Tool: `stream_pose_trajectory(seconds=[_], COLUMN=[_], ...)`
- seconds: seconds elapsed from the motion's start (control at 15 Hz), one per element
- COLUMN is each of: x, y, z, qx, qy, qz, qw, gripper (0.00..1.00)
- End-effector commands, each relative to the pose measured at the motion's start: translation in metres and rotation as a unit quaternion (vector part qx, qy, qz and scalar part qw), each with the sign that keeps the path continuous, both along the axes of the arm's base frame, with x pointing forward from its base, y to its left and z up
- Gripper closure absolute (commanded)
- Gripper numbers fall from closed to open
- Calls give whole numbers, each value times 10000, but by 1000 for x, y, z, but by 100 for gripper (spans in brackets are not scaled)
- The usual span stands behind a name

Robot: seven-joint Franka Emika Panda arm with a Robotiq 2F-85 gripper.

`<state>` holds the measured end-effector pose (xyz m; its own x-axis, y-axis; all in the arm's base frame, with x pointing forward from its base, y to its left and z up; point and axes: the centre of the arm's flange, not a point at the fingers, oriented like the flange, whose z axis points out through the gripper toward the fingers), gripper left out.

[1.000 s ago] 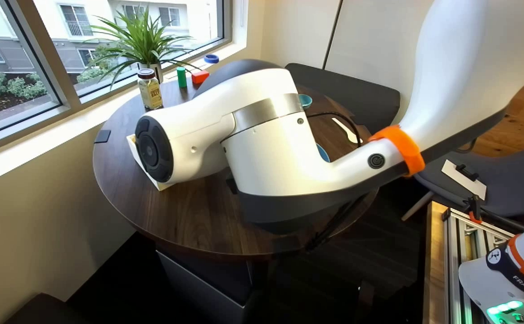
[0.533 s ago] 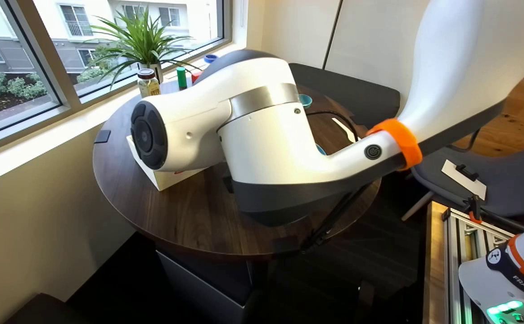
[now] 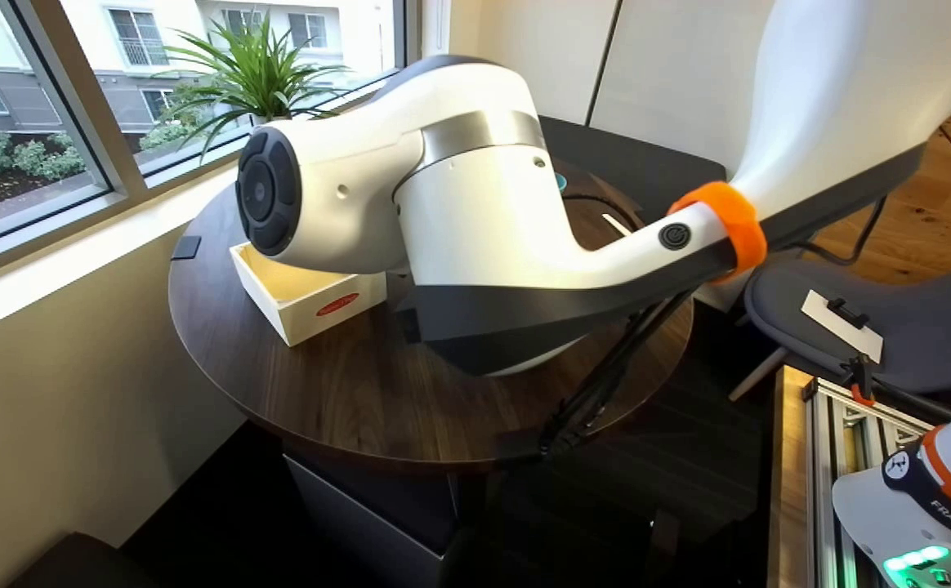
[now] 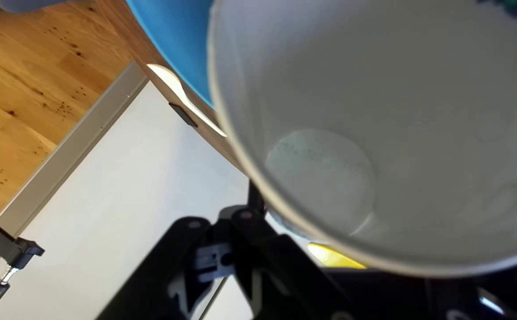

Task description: Use the cup to scoop the content in the blue bowl and pour it in the yellow bowl

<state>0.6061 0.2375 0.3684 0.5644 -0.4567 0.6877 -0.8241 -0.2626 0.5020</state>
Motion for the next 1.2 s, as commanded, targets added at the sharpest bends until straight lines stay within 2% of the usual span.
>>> stream_pose_trajectory(seconds=[0.0,0.4,1.13], x=[2,4,9], y=[-2,-12,-19], z=[0,11,20], qx=[519,871,1688], qy=[59,63,148], qz=[68,243,987], qw=[9986,9959,9806], gripper=[62,62,62])
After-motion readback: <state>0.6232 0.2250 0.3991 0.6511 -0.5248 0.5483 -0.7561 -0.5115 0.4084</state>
